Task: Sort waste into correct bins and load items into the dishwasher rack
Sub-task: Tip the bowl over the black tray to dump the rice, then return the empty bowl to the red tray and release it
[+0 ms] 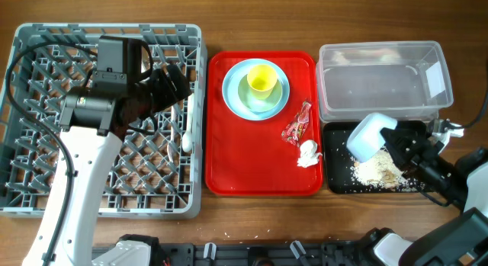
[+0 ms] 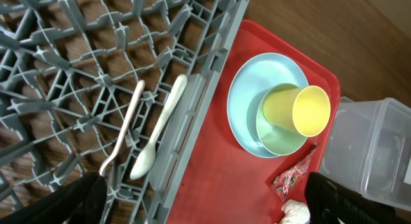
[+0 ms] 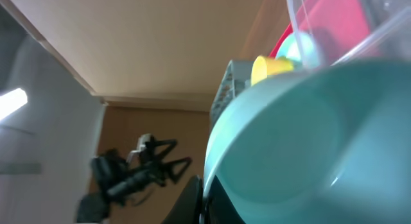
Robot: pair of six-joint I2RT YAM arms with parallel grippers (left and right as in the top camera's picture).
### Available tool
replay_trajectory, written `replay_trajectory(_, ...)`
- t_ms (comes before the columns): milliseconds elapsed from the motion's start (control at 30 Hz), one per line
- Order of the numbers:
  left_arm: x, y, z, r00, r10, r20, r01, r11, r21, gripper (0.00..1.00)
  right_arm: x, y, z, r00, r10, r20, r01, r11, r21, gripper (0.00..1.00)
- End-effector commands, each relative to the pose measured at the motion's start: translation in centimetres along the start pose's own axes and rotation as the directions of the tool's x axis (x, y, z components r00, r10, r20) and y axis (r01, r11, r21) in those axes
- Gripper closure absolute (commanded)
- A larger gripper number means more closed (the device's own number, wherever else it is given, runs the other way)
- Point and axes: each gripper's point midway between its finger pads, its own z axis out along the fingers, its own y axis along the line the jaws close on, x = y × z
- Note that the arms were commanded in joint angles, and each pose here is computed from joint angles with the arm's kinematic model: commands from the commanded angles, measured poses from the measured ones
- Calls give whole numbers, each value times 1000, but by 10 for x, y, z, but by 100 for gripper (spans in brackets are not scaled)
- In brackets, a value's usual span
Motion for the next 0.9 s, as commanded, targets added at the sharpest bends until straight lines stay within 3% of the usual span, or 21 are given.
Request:
replay_trajectory(0, -2, -2, -4, 1000, -13, 11, 13, 1000, 15, 0, 0, 19, 0, 998, -46, 46, 49, 996, -71, 96)
replay_trajectory(33, -2, -2, -4, 1000, -13, 11, 13, 1000, 15, 0, -6, 21, -1, 991, -115, 70, 121, 989, -89, 96)
replay_trajectory(67, -2, -2, -4, 1000, -13, 11, 13, 1000, 15, 0, -8, 14, 0, 996, -75, 50, 78, 995, -69, 96)
replay_trajectory(100, -2, -2, -4, 1000, -13, 11, 13, 1000, 15, 0, -1, 5, 1, 996, 92, 9, -92, 996, -21, 96)
replay_trajectory(200, -2, -2, -4, 1000, -13, 11, 13, 1000, 15, 0, 2, 21, 2, 999, -30, 33, 32, 997, -74, 96)
replay_trajectory(300, -2, -2, -4, 1000, -14, 11, 13, 1000, 15, 0, 10, 18, 4, 999, 50, -6, -50, 998, -41, 96)
replay_trajectory(600, -2, -2, -4, 1000, -13, 11, 13, 1000, 15, 0, 33, 62, 20, 963, -169, -209, 192, 977, 97, 96)
replay_trajectory(867, -2, -2, -4, 1000, -13, 11, 13, 1000, 15, 0, 64, 105, 61, 867, -354, -351, 458, 844, 279, 96)
